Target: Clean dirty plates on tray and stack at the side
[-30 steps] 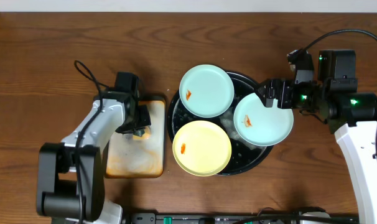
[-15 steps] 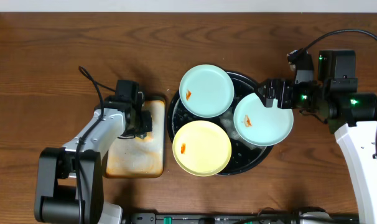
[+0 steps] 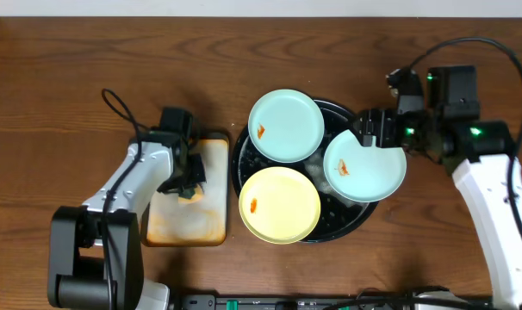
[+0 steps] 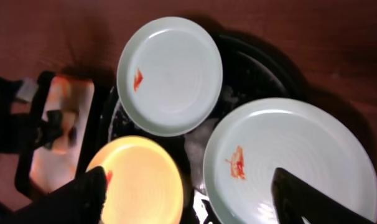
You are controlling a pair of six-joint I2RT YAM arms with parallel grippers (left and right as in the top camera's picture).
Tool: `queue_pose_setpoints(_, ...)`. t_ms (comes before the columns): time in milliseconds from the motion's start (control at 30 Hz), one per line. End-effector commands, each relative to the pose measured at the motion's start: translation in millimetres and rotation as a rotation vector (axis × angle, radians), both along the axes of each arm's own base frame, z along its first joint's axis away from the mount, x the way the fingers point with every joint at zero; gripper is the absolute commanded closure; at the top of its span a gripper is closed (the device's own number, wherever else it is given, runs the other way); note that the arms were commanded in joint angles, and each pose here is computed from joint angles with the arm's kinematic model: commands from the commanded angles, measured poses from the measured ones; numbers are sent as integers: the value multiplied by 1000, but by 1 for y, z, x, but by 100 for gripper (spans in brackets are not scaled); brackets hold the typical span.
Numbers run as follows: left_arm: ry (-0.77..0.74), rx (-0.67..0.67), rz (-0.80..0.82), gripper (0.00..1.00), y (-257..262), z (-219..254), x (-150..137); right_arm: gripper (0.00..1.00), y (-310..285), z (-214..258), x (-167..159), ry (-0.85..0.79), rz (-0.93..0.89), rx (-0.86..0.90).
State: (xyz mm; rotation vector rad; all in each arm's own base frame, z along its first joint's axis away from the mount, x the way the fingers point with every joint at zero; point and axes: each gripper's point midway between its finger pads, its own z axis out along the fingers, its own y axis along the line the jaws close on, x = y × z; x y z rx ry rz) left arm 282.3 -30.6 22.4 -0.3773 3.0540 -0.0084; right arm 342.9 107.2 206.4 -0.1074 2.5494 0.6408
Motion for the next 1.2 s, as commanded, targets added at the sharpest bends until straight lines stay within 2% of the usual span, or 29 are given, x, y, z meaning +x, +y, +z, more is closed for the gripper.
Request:
queue_pose_setpoints(0, -73, -14, 12, 93, -5, 30, 30, 21, 10, -9, 12, 1, 26, -11)
queue_pose_setpoints(133, -151, -130, -46, 93, -40, 63, 55, 28, 20, -25, 31, -13, 40, -28)
queue_pose_setpoints(367, -369, -204, -161, 93, -100, 97, 97, 43, 43, -59, 66, -50, 75, -47)
queue_pose_setpoints(633, -555, -295, -144, 92, -145, 123, 129, 49, 63, -117, 100, -72, 80, -118)
queue_pose_setpoints(733, -562, -262, -132, 92, -147, 117, 132, 49, 70, -129, 107, -83, 91, -116)
queue_pose_setpoints(1000, -508, -279, -143, 93, -177, 79, 134, 53, 66, -157, 110, -52, 78, -157)
queue_pose_setpoints(1167, -511, -241, -157, 92, -190, 59, 138, 62, 67, -170, 105, -11, 86, -163)
